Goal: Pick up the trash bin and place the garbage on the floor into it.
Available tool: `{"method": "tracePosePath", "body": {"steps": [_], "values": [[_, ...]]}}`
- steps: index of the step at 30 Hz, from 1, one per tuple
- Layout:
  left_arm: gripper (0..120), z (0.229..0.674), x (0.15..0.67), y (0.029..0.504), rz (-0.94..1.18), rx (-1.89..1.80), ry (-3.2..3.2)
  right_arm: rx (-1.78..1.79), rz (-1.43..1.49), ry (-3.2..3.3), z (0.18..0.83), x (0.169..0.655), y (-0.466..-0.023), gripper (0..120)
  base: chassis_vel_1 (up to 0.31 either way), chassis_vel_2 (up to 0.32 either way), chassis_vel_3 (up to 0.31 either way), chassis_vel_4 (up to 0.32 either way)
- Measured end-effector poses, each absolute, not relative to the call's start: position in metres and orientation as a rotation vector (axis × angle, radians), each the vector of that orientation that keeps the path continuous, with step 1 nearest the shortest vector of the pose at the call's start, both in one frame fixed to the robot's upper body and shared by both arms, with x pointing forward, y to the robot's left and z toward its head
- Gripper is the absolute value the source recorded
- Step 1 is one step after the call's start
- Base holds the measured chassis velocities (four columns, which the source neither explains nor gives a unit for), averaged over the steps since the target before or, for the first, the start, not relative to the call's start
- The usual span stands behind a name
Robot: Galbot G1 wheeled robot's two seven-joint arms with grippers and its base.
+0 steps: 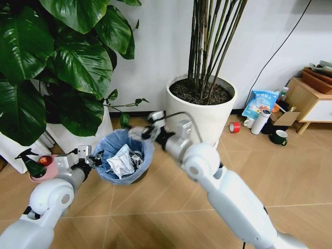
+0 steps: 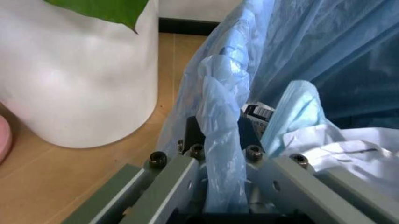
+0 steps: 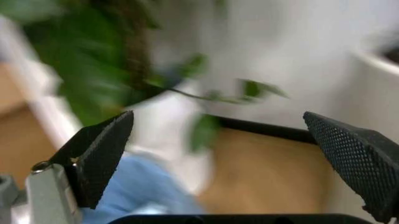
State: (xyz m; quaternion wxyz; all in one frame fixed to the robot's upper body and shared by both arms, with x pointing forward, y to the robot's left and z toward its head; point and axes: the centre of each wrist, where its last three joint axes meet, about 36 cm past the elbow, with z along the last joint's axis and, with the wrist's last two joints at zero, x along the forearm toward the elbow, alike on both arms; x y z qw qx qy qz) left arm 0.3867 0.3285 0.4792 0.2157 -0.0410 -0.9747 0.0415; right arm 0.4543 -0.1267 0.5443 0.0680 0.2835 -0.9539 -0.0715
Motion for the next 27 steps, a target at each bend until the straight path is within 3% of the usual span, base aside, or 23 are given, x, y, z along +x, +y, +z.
{"method": "tracePosePath", "body": {"steps": [2, 11, 16, 27], "values": [[0, 0.477, 0.383, 0.328, 0.087, -0.106, -2.717, 0.634, -0.120, -2.900, 0.512, 0.448, -0.163, 100, 0.000, 0.000, 0.000, 0.000], [0, 0.472, 0.375, 0.325, 0.074, -0.094, -2.716, 0.255, 0.018, -2.880, 0.441, 0.399, -0.237, 100, 0.000, 0.000, 0.000, 0.000], [0, 0.468, 0.373, 0.320, 0.068, -0.109, -2.710, 0.120, 0.071, -2.853, 0.420, 0.375, -0.262, 100, 0.000, 0.000, 0.000, 0.000], [0, 0.464, 0.367, 0.317, 0.062, -0.120, -2.702, 0.049, 0.065, -2.838, 0.411, 0.370, -0.281, 100, -0.018, -0.016, 0.022, 0.020]]}}
